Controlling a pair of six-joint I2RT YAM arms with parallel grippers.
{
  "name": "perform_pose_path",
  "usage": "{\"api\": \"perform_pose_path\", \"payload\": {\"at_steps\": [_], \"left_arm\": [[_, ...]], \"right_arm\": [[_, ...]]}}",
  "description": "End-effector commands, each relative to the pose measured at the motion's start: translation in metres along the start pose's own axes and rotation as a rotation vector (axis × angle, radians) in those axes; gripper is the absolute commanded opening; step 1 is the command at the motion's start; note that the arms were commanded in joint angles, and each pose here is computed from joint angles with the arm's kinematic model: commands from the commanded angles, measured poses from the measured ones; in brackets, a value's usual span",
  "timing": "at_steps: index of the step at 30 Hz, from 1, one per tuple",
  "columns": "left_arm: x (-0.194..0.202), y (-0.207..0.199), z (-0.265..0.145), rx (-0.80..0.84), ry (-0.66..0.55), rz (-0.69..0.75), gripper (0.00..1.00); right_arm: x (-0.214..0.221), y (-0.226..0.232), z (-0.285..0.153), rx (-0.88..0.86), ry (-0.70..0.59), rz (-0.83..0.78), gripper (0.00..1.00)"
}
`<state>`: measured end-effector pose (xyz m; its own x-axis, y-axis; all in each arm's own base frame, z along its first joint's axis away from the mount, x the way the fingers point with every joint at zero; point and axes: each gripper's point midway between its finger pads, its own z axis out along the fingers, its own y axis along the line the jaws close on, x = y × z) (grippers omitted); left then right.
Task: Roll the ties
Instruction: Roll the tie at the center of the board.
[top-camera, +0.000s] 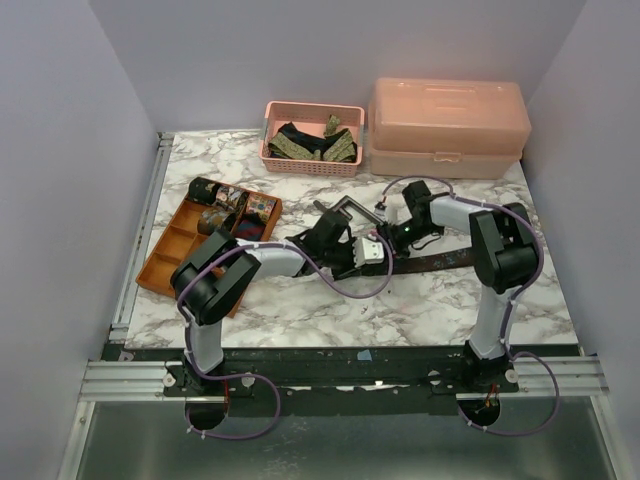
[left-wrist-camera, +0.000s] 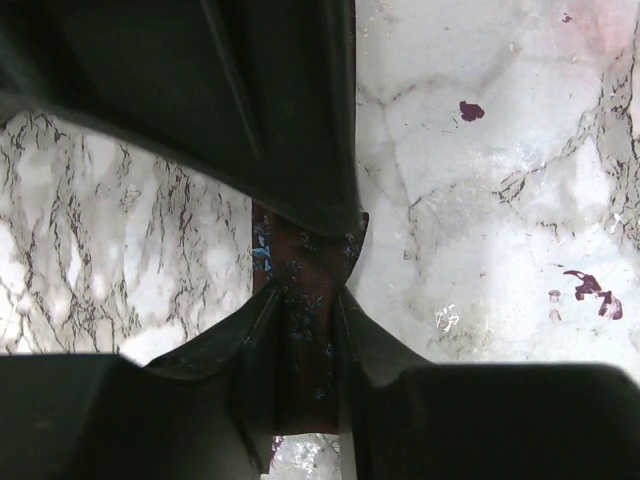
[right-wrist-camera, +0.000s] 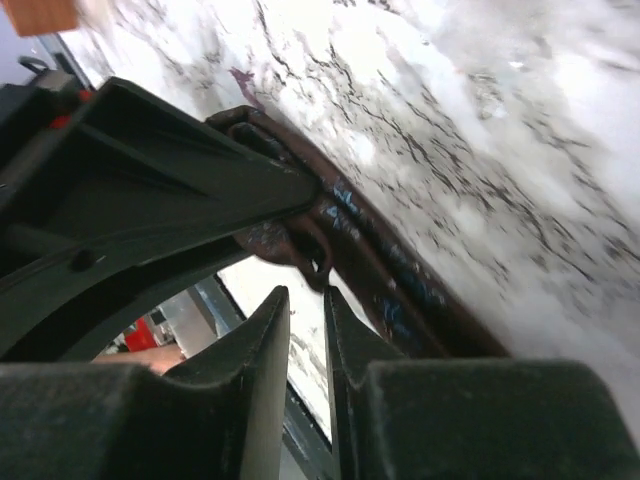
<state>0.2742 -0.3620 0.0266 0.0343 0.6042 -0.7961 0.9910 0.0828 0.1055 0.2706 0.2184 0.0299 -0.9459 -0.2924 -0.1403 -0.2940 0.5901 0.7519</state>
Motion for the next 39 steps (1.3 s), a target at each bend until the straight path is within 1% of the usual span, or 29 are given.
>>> {"api": "perform_pose_path", "payload": {"at_steps": [1,3,5,9,12,17,24,26,31,34,36,39], "left_arm": [[0.034,-0.02,0.007,0.086,0.113,-0.025,0.23],[0.034,-0.021,0.008,0.091,0.115,-0.019,0.21],[0.033,-0.022,0.009,0.096,0.115,-0.014,0.21],[0.029,-0.026,0.013,0.112,0.112,-0.02,0.21],[0.023,-0.028,0.017,0.13,0.098,-0.021,0.21],[0.024,-0.037,0.02,0.17,0.11,-0.022,0.21],[0.017,-0.047,0.028,0.204,0.103,-0.007,0.21],[0.013,-0.049,0.031,0.213,0.101,-0.016,0.21],[0.006,-0.056,0.034,0.233,0.105,-0.028,0.21],[0.014,-0.059,0.031,0.234,0.14,-0.054,0.2],[0.021,-0.061,0.027,0.231,0.154,-0.054,0.2],[0.028,-0.064,0.025,0.231,0.169,-0.053,0.2]], "right_arm": [[-0.013,0.017,-0.052,-0.061,-0.076,-0.043,0.25],[-0.013,0.008,-0.072,-0.046,-0.106,-0.02,0.26],[-0.011,-0.014,-0.089,0.016,-0.128,0.02,0.26],[-0.002,-0.065,-0.112,0.169,-0.141,0.076,0.21],[0.008,-0.097,-0.122,0.275,-0.131,0.098,0.18],[0.031,-0.134,-0.132,0.375,-0.103,0.144,0.15],[0.06,-0.14,-0.137,0.428,-0.076,0.169,0.14],[0.055,-0.143,-0.14,0.449,-0.099,0.158,0.14],[0.025,-0.148,-0.152,0.467,-0.167,0.153,0.15],[0.026,-0.153,-0.157,0.497,-0.144,0.166,0.14],[0.027,-0.145,-0.163,0.486,-0.149,0.15,0.15],[0.02,-0.126,-0.179,0.457,-0.197,0.118,0.18]]}}
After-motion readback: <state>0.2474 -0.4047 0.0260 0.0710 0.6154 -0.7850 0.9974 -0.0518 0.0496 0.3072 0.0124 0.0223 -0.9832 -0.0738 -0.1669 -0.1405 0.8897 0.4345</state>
